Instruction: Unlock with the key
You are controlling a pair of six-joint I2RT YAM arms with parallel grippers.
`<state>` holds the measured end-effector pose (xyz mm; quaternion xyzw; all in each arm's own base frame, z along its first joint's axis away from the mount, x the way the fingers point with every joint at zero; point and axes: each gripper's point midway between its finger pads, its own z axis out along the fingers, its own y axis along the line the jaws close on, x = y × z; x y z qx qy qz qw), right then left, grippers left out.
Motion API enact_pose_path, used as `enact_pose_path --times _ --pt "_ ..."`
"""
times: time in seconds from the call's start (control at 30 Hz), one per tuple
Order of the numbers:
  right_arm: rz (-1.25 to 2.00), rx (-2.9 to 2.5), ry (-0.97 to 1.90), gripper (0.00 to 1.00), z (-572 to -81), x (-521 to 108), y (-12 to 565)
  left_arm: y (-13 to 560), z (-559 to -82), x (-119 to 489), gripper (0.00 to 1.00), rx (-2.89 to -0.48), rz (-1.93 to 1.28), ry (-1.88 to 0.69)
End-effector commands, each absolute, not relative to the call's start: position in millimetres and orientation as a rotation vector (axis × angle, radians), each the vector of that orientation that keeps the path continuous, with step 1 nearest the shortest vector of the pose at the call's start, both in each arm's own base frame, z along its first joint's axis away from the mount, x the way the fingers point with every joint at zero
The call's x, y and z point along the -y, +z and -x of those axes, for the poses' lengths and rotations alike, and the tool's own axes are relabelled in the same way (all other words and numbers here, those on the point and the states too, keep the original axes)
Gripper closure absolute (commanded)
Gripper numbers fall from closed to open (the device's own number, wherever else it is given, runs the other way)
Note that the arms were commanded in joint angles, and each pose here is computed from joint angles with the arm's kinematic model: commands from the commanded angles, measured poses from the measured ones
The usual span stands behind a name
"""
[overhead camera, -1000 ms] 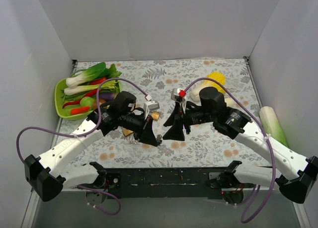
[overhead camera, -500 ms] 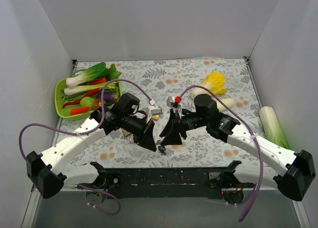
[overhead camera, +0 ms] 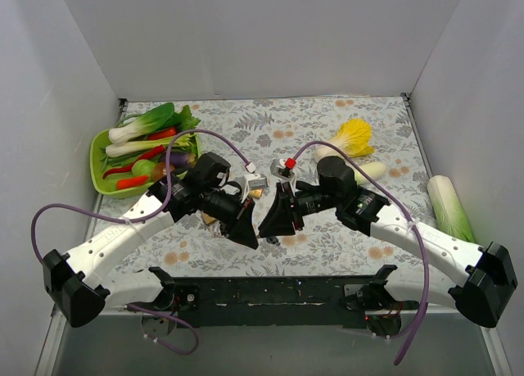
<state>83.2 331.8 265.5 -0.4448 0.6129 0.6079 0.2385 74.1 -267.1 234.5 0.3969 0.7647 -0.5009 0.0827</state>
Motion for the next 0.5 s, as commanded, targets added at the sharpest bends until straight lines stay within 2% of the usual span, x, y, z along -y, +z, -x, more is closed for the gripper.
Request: enact_pose_path --times 0.0,0.1,0.3,0.37,0.4,0.47 --pt "1.240 -1.649 1.692 0.68 -77.4 -333.2 264.5 251.8 -73.9 268.0 1.00 -2.194 -1.218 -1.488" --pt "1.249 -1.653 1.701 0.76 -76.6 -334.2 263.0 251.6 -74.5 268.2 1.00 -2.193 -1.217 -1.484" --pt "1.255 -1.674 1.708 0.82 -74.8 -335.2 257.4 250.5 -78.2 267.1 1.00 -2.190 -1.207 -1.445" --pt "1.255 -1.683 1.708 0.88 -74.8 -335.2 254.7 250.9 -78.9 267.2 1.00 -2.180 -1.207 -1.441" --pt "1.253 -1.685 1.707 0.98 -74.7 -334.9 253.9 250.3 -80.1 267.2 1.00 -2.180 -1.204 -1.432" --pt "1.252 -1.691 1.711 0.99 -74.2 -334.6 253.4 252.9 -83.3 267.9 1.00 -2.156 -1.199 -1.413"
